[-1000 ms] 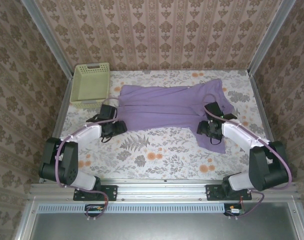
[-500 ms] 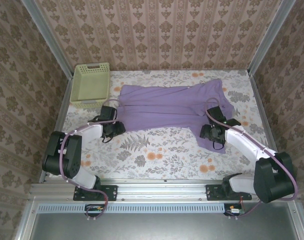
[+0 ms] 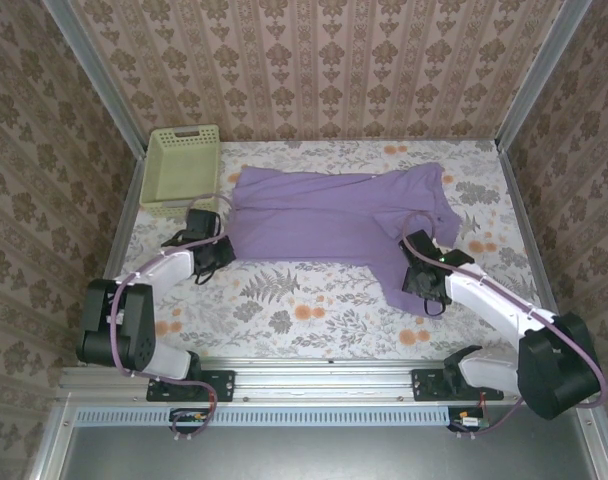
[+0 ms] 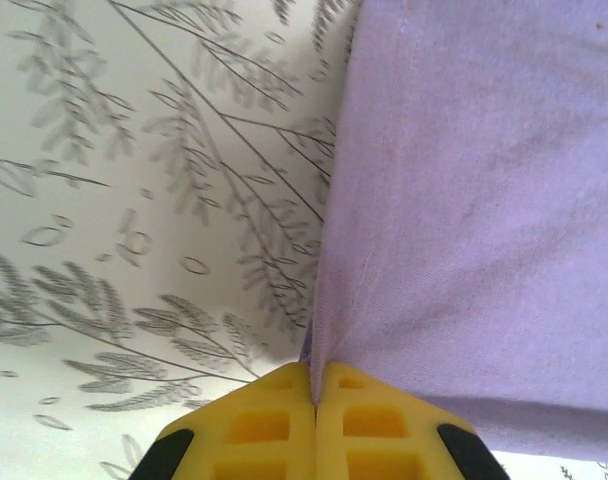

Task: Fold the inside-out t-shirt

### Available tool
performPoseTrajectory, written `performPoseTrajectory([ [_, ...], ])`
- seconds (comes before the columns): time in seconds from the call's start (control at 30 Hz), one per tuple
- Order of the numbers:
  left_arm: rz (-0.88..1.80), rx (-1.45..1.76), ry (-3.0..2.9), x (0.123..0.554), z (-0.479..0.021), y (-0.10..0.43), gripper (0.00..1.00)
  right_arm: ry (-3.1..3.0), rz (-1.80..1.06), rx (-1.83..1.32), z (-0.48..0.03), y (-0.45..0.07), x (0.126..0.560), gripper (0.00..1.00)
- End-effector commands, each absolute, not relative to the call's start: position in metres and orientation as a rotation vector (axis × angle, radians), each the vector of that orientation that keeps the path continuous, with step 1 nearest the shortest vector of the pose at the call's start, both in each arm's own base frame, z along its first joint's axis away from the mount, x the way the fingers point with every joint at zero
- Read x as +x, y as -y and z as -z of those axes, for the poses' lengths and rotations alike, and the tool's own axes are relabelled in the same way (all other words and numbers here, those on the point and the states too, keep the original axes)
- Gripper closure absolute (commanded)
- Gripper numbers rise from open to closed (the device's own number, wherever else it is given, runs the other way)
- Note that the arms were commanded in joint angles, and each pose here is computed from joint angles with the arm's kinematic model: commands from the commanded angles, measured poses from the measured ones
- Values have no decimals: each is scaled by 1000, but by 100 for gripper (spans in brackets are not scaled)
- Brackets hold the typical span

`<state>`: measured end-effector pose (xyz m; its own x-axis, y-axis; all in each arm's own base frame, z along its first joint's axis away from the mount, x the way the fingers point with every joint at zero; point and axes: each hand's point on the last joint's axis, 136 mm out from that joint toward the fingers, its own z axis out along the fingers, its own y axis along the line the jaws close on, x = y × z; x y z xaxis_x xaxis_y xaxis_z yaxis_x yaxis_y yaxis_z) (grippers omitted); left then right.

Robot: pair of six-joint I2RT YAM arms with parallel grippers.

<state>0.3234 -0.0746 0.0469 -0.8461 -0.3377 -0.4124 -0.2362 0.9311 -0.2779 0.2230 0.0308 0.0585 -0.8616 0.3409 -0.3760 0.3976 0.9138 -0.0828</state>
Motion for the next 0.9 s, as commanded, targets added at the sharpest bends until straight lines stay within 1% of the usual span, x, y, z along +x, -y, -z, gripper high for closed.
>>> performPoseTrajectory([
  [0.0,237,-429,-2643,314,-44,62,100,-2717,298,614,-56,-22,202,34],
  [0.27,245,-438,-2641,313,-43,61,100,-2759,304,670,-37,-26,173,37],
  [0.3,244,-445,-2642,313,-43,59,100,-2762,298,650,-36,-28,172,40],
  [0.4,253,-456,-2641,313,-43,59,100,-2754,282,669,-37,-30,173,41],
  [0.57,258,-453,-2636,312,-44,59,100,-2774,344,655,-27,-27,174,44],
  [0.6,260,-450,-2635,312,-45,59,100,-2781,343,651,-25,-29,175,46],
  [0.67,267,-453,-2636,312,-45,60,100,-2793,302,647,-21,-35,178,47],
  [0.8,277,-455,-2634,312,-45,61,100,-2807,306,634,-21,-37,180,52],
  [0.87,280,-454,-2635,312,-44,62,100,-2813,301,618,-21,-38,181,61],
])
